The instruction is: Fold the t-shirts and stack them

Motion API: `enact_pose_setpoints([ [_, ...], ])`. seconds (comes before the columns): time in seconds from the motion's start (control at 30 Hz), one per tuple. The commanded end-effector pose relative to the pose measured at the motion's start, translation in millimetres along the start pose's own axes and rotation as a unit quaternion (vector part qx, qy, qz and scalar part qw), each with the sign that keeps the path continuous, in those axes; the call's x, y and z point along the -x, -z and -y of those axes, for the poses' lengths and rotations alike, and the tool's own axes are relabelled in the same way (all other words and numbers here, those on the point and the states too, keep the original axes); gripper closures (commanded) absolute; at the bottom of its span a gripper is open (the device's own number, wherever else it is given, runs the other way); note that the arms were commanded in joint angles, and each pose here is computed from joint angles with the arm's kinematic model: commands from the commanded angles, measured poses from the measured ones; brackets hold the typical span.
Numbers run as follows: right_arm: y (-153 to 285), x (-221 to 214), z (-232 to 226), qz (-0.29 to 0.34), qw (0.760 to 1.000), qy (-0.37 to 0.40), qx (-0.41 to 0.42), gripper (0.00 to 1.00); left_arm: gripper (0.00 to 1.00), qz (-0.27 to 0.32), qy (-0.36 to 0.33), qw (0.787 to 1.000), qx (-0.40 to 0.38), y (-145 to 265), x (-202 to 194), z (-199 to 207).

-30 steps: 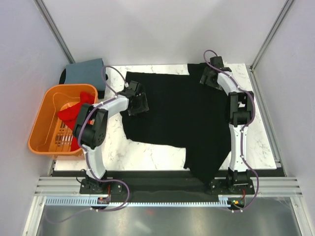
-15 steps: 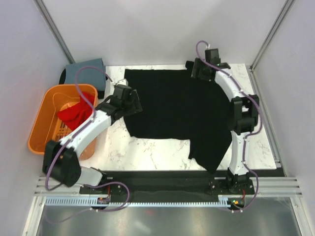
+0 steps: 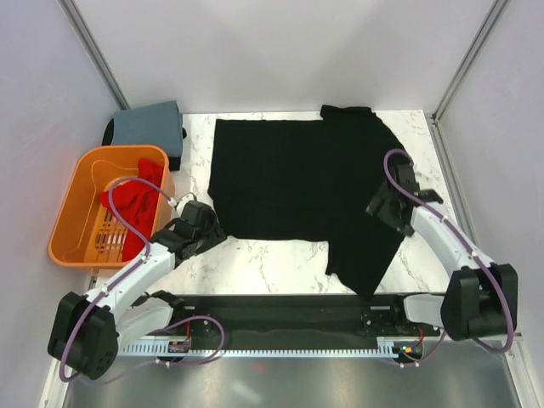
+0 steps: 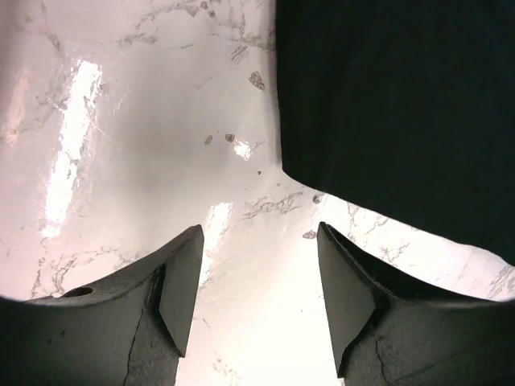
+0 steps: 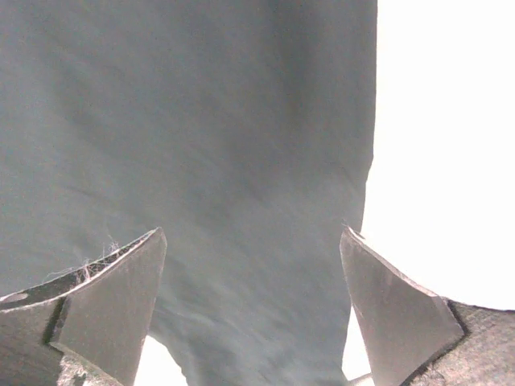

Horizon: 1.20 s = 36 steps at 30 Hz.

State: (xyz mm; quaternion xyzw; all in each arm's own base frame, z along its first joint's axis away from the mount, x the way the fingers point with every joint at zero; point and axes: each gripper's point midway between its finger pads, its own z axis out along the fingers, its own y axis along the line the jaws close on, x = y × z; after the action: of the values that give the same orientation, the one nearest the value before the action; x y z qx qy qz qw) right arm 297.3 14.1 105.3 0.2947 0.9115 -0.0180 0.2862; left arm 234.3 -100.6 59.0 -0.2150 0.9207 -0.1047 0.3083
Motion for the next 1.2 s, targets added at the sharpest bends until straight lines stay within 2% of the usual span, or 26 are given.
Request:
enact_pose_setpoints([
  [0.0, 7, -39, 23, -0.032, 0.997, -0.074, -0.014, 0.04, 0.34, 0.022, 0.056, 0.998, -0.030, -6, 10, 15],
  [0.1, 7, -66, 40, -0.052, 0.994, -0.089, -0.030, 0.05, 0.34, -0.003, 0.058, 0.998, -0.028, -18, -3, 15],
  [0.23, 7, -103, 61, -0.081, 0.990, -0.103, -0.052, 0.05, 0.34, -0.001, 0.062, 0.998, -0.028, -31, -7, 14],
  [0.27, 11, -109, 58, -0.085, 0.990, -0.107, -0.036, 0.05, 0.34, 0.002, 0.062, 0.998, -0.024, -33, -7, 12],
  [0.3, 11, -116, 58, -0.091, 0.989, -0.111, -0.029, 0.07, 0.34, 0.000, 0.062, 0.998, -0.019, -36, -8, 11],
  [0.33, 9, -125, 59, -0.099, 0.989, -0.107, -0.020, 0.12, 0.34, 0.003, 0.063, 0.998, -0.020, -39, -7, 12],
  [0.5, 16, -145, 42, -0.109, 0.987, -0.114, 0.035, 0.18, 0.35, -0.001, 0.066, 0.998, -0.017, -49, -6, 15],
  [0.6, 7, -168, 45, -0.135, 0.985, -0.099, 0.028, 0.23, 0.35, -0.001, 0.066, 0.998, -0.017, -54, -3, 18],
  [0.67, 1, -177, 44, -0.150, 0.984, -0.090, 0.023, 0.39, 0.35, -0.002, 0.065, 0.998, -0.016, -56, -3, 19],
  [0.8, -4, -181, 46, -0.150, 0.986, -0.074, 0.020, 0.53, 0.36, -0.002, 0.068, 0.998, -0.016, -57, -4, 17],
  [0.83, -4, -179, 46, -0.146, 0.986, -0.073, 0.020, 0.63, 0.36, -0.001, 0.069, 0.997, -0.016, -57, -4, 16],
  [0.87, -3, -176, 45, -0.140, 0.987, -0.074, 0.021, 0.69, 0.36, -0.001, 0.069, 0.998, -0.015, -57, -4, 16],
  [0.9, -2, -174, 45, -0.136, 0.988, -0.073, 0.022, 0.84, 0.37, -0.001, 0.070, 0.997, -0.015, -57, -4, 16],
  [0.93, -1, -172, 43, -0.134, 0.988, -0.073, 0.026, 0.88, 0.37, 0.000, 0.073, 0.997, -0.014, -58, -4, 14],
  [1.17, 15, -148, 36, -0.103, 0.992, -0.056, 0.040, 0.91, 0.41, 0.001, 0.089, 0.996, 0.000, -63, -4, 9],
])
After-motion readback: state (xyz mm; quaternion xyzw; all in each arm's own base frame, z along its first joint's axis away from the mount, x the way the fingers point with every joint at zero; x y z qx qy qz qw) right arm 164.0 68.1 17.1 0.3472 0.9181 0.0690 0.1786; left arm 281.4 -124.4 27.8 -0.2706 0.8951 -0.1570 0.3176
